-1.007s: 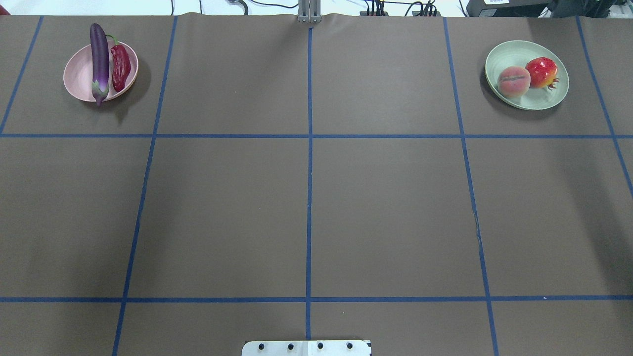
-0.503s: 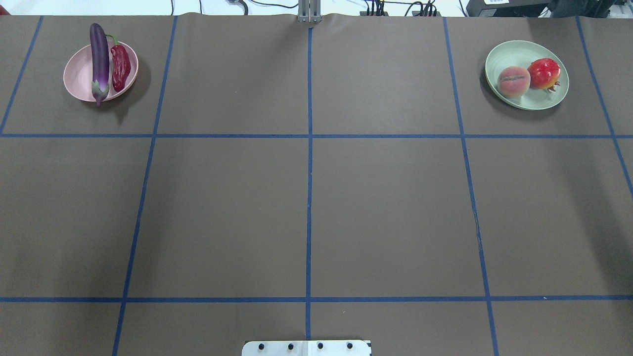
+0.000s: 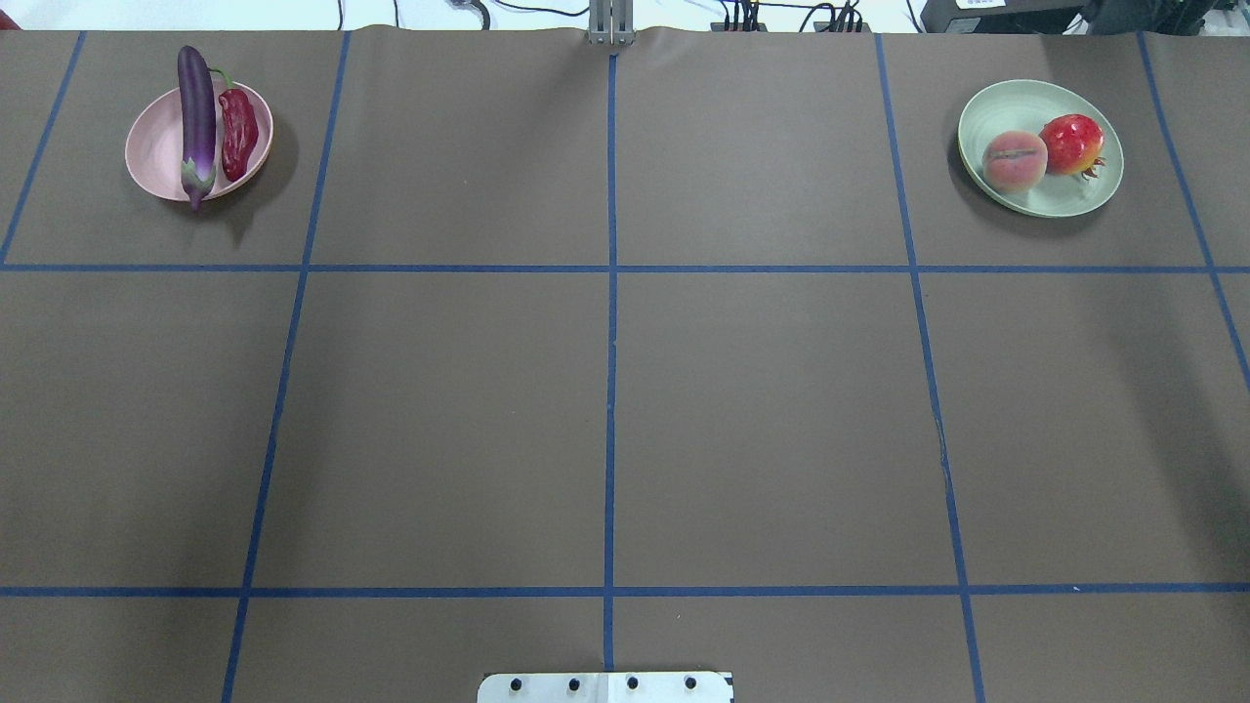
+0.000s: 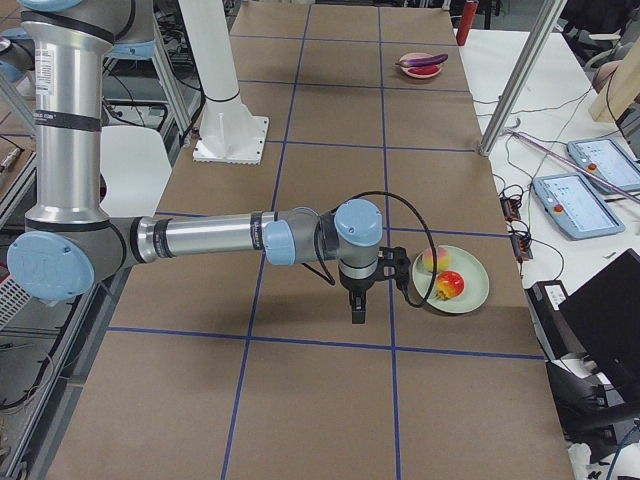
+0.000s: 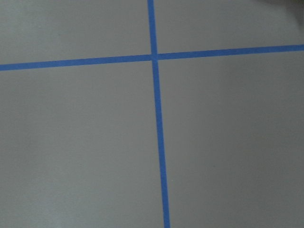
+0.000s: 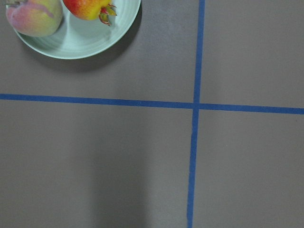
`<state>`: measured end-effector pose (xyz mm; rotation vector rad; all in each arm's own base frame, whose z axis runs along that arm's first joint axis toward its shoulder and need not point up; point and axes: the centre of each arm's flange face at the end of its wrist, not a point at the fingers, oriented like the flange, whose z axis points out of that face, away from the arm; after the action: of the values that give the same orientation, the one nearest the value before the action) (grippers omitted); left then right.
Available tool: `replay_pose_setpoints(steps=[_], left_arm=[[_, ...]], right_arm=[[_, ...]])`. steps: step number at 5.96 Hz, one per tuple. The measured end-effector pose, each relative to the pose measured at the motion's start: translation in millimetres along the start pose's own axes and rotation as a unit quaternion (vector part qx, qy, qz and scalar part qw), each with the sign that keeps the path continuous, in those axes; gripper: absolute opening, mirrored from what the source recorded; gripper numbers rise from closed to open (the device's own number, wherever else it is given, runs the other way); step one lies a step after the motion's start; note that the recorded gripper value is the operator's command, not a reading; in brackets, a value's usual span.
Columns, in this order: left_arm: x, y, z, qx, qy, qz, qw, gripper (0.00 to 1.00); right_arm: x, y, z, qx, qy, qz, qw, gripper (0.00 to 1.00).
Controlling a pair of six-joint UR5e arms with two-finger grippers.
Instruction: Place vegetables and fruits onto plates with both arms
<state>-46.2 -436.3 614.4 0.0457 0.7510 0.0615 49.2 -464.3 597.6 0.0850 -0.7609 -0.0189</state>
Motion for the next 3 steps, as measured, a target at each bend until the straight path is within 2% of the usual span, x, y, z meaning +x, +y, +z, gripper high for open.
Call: replay_pose_setpoints(steps=[2,3], left_arm=[[7,7,-9,0.007,-0.003,0.005,1.0,1.0],[8,21,-9,0.004,0.007,0.002,1.0,1.0]], right_arm=[[3,-1,-5,-0.004,0.005,-0.003,1.0,1.0],[2,-3,-5,-0.004,0.004,-0.004,1.0,1.0]])
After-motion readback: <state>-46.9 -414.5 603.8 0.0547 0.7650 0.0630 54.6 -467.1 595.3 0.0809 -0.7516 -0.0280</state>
